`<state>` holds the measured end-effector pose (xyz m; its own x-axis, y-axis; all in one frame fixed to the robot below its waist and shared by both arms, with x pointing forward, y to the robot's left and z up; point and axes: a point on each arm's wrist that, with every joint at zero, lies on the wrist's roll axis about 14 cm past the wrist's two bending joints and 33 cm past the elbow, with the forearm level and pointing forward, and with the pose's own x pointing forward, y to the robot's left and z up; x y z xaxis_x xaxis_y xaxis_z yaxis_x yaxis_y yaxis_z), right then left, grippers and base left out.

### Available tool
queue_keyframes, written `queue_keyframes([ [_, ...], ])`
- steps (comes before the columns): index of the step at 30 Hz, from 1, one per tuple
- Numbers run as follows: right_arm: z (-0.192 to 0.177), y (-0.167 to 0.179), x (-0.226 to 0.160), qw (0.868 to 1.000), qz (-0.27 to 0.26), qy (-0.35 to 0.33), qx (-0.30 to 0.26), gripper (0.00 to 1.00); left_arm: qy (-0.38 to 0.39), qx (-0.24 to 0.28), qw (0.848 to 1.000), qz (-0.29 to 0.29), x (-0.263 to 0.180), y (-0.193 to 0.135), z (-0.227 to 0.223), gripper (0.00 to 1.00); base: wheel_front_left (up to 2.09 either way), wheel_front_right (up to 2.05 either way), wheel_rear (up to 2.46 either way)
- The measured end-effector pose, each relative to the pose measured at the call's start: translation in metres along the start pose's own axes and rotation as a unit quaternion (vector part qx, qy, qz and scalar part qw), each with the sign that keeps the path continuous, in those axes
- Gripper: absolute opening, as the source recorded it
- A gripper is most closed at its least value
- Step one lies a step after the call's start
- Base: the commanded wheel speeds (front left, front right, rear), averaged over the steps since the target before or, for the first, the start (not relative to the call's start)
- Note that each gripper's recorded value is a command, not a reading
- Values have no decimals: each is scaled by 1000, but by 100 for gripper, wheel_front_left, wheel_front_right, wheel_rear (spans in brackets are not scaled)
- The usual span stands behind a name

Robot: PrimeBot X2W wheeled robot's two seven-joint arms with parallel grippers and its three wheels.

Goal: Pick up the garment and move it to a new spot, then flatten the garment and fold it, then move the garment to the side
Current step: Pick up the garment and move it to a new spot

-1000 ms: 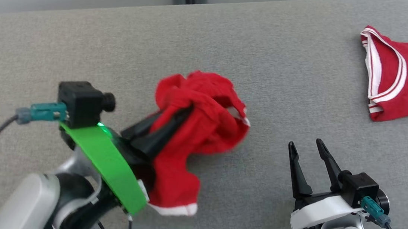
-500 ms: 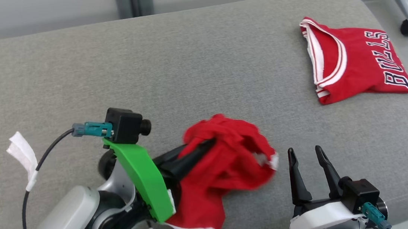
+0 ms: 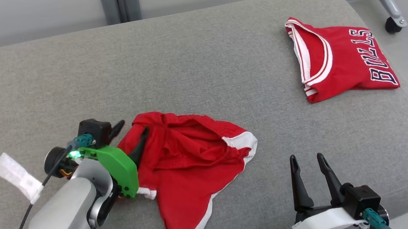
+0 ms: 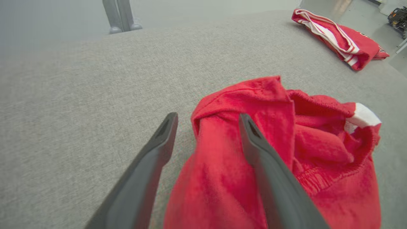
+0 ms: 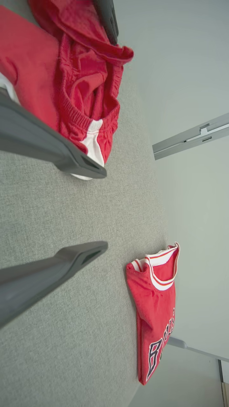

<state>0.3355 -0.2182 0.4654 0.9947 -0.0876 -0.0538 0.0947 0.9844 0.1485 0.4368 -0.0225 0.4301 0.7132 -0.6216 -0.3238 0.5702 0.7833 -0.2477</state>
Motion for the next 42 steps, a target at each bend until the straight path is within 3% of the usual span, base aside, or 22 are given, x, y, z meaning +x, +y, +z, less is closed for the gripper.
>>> queue_keyframes([
  [5, 2, 6, 2, 1000, 10, -4, -3, 100, -75, 3, 996, 45, -7, 15, 13, 100, 0, 0, 0],
  [12, 8, 11, 7, 1000, 22, -15, -17, 100, -115, 6, 989, 96, -39, 34, 11, 100, 0, 0, 0],
  [16, 8, 16, 9, 999, 32, -15, -26, 100, -169, 24, 978, 119, -66, 37, 33, 100, 0, 0, 0],
  [31, 12, 39, 2, 996, 71, -26, -39, 100, -194, 11, 940, 280, -186, 76, -2, 100, 0, 0, 0],
  [42, 6, 47, -2, 996, 85, -18, -39, 100, -181, 8, 928, 326, -230, 93, -25, 100, 0, 0, 0],
])
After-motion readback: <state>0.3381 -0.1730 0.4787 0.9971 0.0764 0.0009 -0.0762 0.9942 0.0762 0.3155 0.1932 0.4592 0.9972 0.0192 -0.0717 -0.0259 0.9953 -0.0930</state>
